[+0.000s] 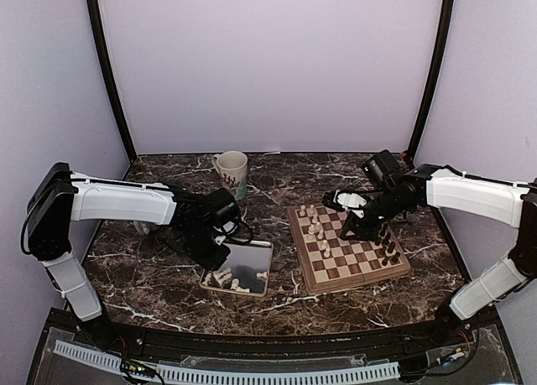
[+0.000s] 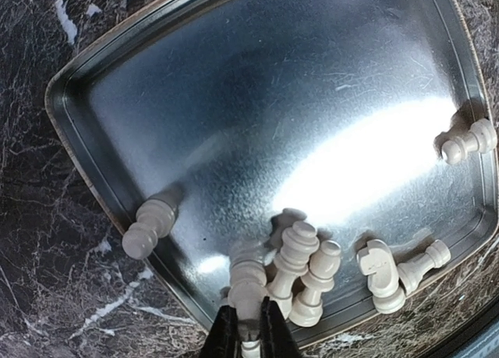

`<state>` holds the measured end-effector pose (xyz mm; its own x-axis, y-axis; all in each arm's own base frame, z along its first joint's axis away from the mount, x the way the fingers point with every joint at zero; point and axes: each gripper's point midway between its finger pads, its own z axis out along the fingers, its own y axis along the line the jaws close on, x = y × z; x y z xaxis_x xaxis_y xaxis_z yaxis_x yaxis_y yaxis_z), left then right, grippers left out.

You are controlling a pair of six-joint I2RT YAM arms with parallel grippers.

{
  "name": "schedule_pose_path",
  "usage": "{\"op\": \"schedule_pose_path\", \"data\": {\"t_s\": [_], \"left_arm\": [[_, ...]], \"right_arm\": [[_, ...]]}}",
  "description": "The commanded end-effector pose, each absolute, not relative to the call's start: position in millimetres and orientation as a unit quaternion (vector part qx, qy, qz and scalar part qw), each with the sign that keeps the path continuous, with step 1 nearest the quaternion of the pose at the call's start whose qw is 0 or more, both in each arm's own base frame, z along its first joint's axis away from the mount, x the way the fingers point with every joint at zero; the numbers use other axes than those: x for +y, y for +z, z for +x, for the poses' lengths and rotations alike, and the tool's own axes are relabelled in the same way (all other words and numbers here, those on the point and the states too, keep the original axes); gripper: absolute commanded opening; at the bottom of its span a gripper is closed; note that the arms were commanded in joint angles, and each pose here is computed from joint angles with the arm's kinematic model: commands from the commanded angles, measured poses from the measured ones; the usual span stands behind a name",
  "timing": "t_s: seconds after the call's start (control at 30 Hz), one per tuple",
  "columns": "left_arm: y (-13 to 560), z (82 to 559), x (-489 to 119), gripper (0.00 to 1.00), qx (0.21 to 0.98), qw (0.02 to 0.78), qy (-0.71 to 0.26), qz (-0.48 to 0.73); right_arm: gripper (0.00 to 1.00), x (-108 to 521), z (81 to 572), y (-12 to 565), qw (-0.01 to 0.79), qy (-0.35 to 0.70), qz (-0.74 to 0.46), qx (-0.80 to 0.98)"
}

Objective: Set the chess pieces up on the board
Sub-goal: Pick up the knight from the storage box, then place the knight at g1.

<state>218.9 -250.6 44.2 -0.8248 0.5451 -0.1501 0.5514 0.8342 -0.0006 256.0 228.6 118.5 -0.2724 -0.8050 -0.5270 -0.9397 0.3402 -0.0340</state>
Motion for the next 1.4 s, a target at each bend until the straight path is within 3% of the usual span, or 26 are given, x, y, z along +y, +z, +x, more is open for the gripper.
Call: {"op": "schedule_pose_path", "data": {"t_s": [0.0, 0.37, 0.53, 0.7, 1.03, 1.37], "left_arm": [[53, 227, -256, 0.02, 0.95, 0.088, -0.014, 0.298], [78, 249, -295, 0.0, 0.933, 0.161, -0.077, 0.311], [77, 258, -295, 0.0, 0.922, 0.201, -0.035, 0.33], [79, 262, -305, 0.01, 0.914, 0.224, -0.052, 0.334], [134, 247, -384, 0.03, 0.861, 0.271, -0.225, 0.367], [150, 231, -455, 0.04, 0.803, 0.279, -0.262, 0.458]], "right_arm": [[0.28, 227, 257, 116, 0.246, 0.133, -0.554, 0.784], [0.28, 223, 258, 115, 0.249, 0.126, -0.551, 0.787], [0.28, 222, 259, 114, 0.251, 0.122, -0.549, 0.788], [0.28, 222, 259, 113, 0.249, 0.123, -0.549, 0.788], [0.28, 209, 269, 131, 0.268, 0.174, -0.496, 0.807], [0.28, 185, 282, 136, 0.293, 0.189, -0.443, 0.826]]}}
